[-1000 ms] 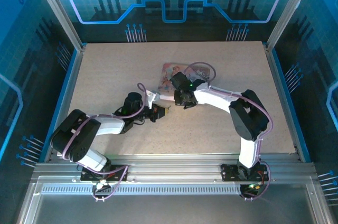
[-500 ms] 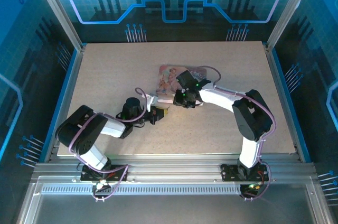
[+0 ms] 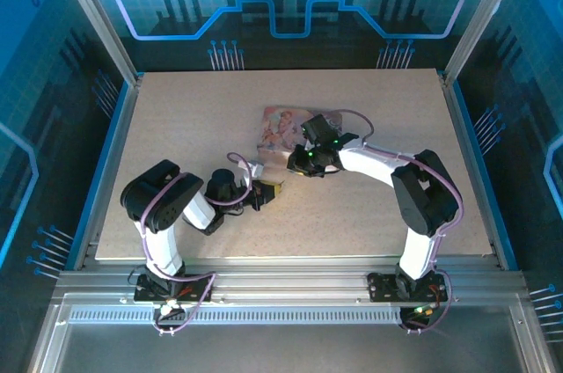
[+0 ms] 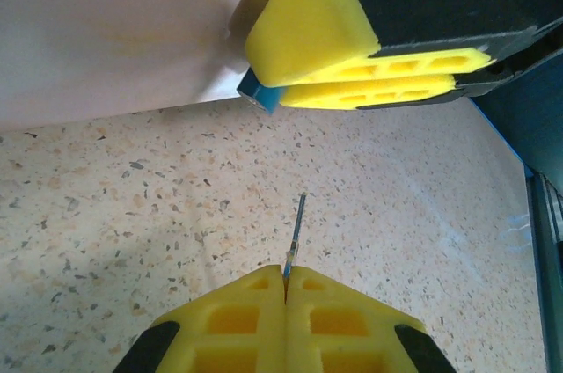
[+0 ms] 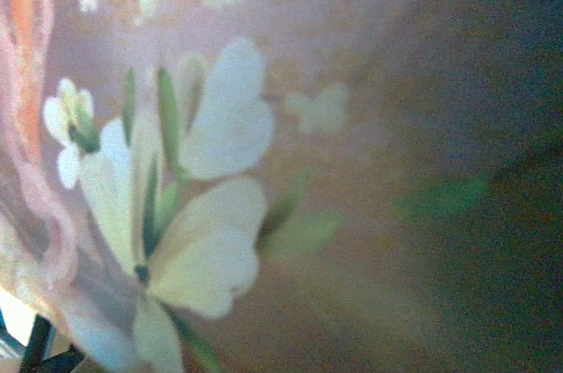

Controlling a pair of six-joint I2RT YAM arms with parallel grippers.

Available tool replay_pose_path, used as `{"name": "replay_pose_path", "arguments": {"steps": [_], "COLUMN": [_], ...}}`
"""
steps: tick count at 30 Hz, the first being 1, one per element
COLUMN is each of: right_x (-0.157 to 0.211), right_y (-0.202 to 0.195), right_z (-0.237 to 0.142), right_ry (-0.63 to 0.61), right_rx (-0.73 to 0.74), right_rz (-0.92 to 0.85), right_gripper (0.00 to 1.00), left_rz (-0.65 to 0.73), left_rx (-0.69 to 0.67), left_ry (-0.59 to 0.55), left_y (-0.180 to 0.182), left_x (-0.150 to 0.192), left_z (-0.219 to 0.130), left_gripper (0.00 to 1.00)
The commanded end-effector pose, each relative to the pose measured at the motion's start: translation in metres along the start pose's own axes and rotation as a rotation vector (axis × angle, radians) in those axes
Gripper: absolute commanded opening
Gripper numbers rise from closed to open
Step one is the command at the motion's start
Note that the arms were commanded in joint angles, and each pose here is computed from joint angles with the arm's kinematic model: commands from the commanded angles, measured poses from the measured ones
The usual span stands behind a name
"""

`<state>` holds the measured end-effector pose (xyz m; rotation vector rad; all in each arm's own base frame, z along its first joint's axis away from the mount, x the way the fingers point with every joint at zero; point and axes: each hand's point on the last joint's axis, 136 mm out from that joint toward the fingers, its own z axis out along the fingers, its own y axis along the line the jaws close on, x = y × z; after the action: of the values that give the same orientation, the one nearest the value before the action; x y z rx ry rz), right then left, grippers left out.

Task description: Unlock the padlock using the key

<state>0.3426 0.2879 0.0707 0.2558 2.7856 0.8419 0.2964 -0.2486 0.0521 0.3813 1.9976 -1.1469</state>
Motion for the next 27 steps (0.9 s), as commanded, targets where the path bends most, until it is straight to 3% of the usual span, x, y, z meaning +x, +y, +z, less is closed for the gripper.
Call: {"name": "replay_pose_path", "arguments": {"steps": [1, 27], "right_x": [0.004, 0.002], "right_y": [0.027, 0.061], "right_z": [-0.016, -0.072], "right_ry": [0.029, 0.118], "right_rx": [-0.13, -0.331], "right_rz": [-0.035, -0.043], "right_gripper": [0.05, 0.05], "left_rz": [0.044, 0.111], "left_rx": [0.079, 0.178], "left_ry": [-0.044, -0.127], "left_y": [-0.017, -0.028], "left_x": [-0.014, -0.056], "left_z": [0.001, -0.009], "left_gripper": [0.0, 0.0]}}
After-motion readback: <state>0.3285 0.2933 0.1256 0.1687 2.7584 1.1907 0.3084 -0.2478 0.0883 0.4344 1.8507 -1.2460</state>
